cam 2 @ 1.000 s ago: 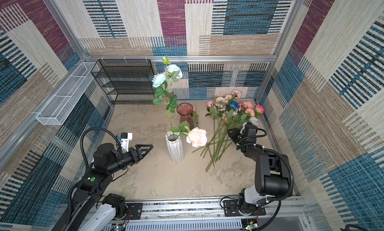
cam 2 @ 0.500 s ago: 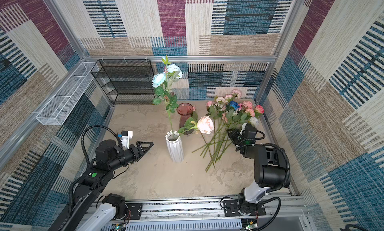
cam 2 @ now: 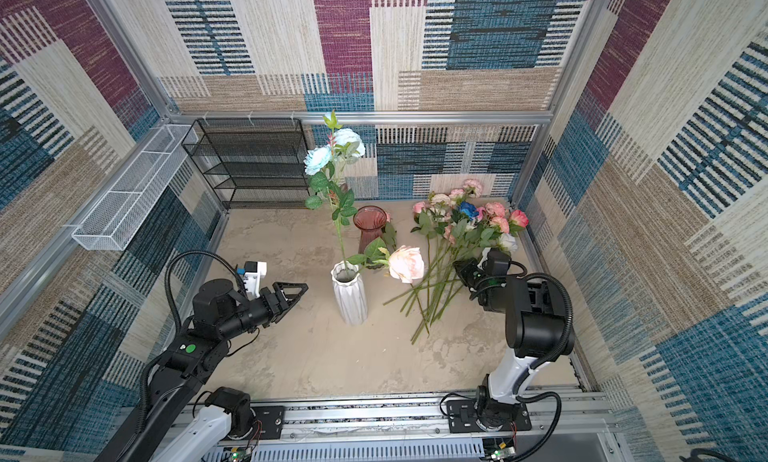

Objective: Arrange the flowers into the vase
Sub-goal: 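Move the right gripper into the pile toward a pink rose stem, then grasp the stem of the pink double-rose spray with the right gripper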

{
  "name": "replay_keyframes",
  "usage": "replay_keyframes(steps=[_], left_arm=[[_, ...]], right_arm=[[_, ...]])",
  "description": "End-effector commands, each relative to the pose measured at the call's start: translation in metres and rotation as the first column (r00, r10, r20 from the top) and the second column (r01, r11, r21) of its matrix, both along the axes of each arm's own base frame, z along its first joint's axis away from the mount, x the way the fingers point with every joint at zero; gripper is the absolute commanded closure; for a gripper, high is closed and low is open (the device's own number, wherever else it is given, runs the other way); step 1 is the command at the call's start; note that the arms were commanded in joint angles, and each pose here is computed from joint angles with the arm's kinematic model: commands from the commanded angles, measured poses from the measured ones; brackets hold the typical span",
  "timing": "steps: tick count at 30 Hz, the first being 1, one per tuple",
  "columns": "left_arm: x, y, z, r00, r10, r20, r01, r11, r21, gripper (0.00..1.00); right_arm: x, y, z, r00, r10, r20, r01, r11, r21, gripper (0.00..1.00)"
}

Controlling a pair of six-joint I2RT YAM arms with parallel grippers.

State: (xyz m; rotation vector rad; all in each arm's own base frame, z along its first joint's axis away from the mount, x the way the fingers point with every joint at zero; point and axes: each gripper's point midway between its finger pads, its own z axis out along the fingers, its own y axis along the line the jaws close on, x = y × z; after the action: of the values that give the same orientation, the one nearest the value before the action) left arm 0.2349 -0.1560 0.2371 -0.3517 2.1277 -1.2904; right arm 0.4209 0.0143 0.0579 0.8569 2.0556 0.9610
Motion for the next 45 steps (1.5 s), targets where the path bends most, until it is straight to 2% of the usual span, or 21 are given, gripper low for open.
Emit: replay_keyframes(steps=[1, 4, 6, 8, 11, 12, 15, 23, 30, 35, 45], left_arm=[[0.001, -0.003, 0.01, 0.999, -0.014, 0.038, 0.015, 1.0, -0.02, 0.3], [0.001, -0.003, 0.012, 0.999, -0.015, 0.043, 0.016, 1.0, -0.021, 0.3], [0.0, -0.003, 0.013, 0.999, -0.018, 0.046, 0.019, 1.0, -0.023, 0.3], [0.001, -0.004, 0.012, 0.999, -0.02, 0.043, 0.021, 1.0, -0.022, 0.3], [0.002, -0.003, 0.008, 0.999, -0.016, 0.036, 0.016, 1.0, -0.02, 0.3], [0.002, -0.004, 0.008, 0.999, -0.016, 0.035, 0.017, 1.0, -0.021, 0.3], [0.003, -0.004, 0.008, 0.999, -0.022, 0.03, 0.023, 1.0, -0.013, 0.3], [0.007, -0.002, 0.007, 1.0, -0.004, 0.027, 0.004, 1.0, -0.002, 0.3], [0.014, -0.005, 0.002, 1.0, -0.004, 0.014, 0.004, 1.0, -0.004, 0.3], [0.016, -0.007, 0.003, 1.0, -0.013, 0.015, 0.013, 1.0, 0.0, 0.3], [0.02, -0.009, 0.003, 1.0, -0.022, 0.017, 0.022, 1.0, -0.006, 0.3]], right_arm=[[0.007, -0.001, 0.022, 0.996, 0.001, 0.09, 0.0, 1.0, -0.01, 0.89], [0.009, -0.002, 0.038, 0.992, 0.002, 0.129, 0.002, 0.999, -0.034, 0.95], [0.009, -0.005, 0.045, 0.99, -0.008, 0.139, 0.015, 0.999, -0.05, 0.95], [0.003, -0.006, 0.046, 0.99, -0.022, 0.141, 0.03, 0.998, -0.05, 0.87], [-0.004, -0.003, 0.05, 0.984, -0.046, 0.17, 0.045, 0.999, 0.01, 0.68], [-0.002, -0.002, 0.051, 0.984, -0.041, 0.176, 0.038, 0.999, 0.018, 0.67], [0.002, 0.008, 0.059, 0.978, 0.011, 0.21, -0.021, 0.999, 0.046, 0.69], [-0.002, 0.0, 0.048, 0.982, -0.021, 0.188, 0.02, 1.0, 0.003, 0.67], [0.008, 0.007, 0.018, 0.99, -0.01, 0.139, -0.003, 0.995, 0.095, 0.66], [0.016, 0.007, 0.013, 0.989, -0.007, 0.149, -0.01, 0.994, 0.112, 0.71], [0.035, 0.0, 0.022, 0.987, -0.016, 0.162, 0.003, 0.997, 0.078, 0.79]])
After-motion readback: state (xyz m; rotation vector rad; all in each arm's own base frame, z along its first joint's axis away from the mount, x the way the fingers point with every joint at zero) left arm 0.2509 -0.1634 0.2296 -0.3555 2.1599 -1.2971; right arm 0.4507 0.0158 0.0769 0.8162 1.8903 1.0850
